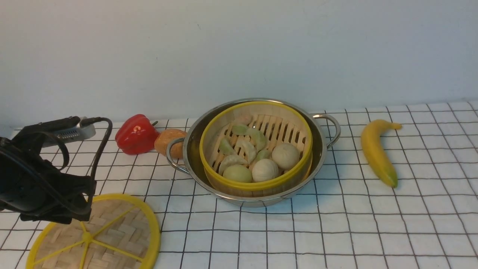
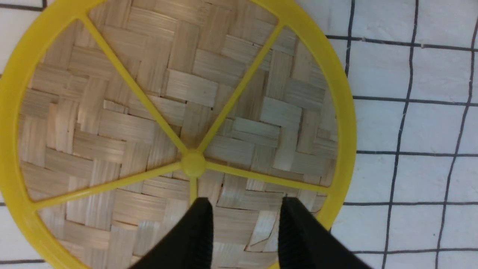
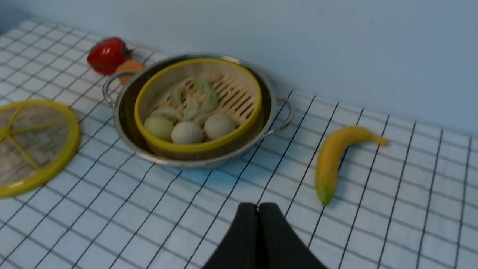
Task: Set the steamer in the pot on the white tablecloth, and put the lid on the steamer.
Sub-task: 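Grasp the bamboo steamer lid lying on the table by its centre knob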
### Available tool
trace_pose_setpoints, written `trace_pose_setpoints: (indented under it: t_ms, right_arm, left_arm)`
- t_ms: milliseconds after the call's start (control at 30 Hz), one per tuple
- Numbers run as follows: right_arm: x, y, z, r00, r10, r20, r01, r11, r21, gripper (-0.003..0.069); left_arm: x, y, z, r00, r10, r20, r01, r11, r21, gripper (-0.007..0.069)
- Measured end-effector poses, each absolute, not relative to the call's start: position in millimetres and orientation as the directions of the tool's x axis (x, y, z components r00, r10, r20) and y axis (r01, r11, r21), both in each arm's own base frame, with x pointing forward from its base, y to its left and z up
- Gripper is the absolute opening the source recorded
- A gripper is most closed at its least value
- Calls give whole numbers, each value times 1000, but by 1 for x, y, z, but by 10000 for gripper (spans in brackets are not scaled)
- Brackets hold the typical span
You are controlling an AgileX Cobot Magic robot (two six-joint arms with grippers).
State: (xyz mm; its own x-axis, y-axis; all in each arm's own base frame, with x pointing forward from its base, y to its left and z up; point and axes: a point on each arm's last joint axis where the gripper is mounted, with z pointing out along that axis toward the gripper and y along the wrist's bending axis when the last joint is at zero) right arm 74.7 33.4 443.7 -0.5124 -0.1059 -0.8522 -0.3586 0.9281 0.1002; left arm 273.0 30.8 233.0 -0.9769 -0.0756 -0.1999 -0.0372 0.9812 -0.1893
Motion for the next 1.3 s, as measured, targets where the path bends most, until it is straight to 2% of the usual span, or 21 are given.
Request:
trace_pose_setpoints:
  t_ms: [100, 167, 233, 600, 1300]
  right_arm:
    - [70, 37, 419, -558, -90, -825, -380, 912, 158, -10]
    - [69, 39, 417, -558, -79, -826, -387, 905, 174, -9]
    - [68, 42, 417, -527, -49, -849, -416, 886, 207, -8]
    - [68, 49, 424, -462, -36, -886, -491, 843, 222, -6]
    - [68, 50, 424, -461, -36, -887, -499, 836, 226, 0]
  left_arm:
    - [277, 33, 226, -978, -84, -192, -48, 982, -181, 243]
    - [279, 33, 223, -979, -84, -188, -50, 982, -180, 243]
    - [283, 34, 214, -982, -88, -166, -57, 982, -181, 243]
    - [291, 38, 188, -991, -94, -94, -78, 983, -165, 243]
    - [296, 41, 187, -985, -106, -132, -88, 987, -138, 243]
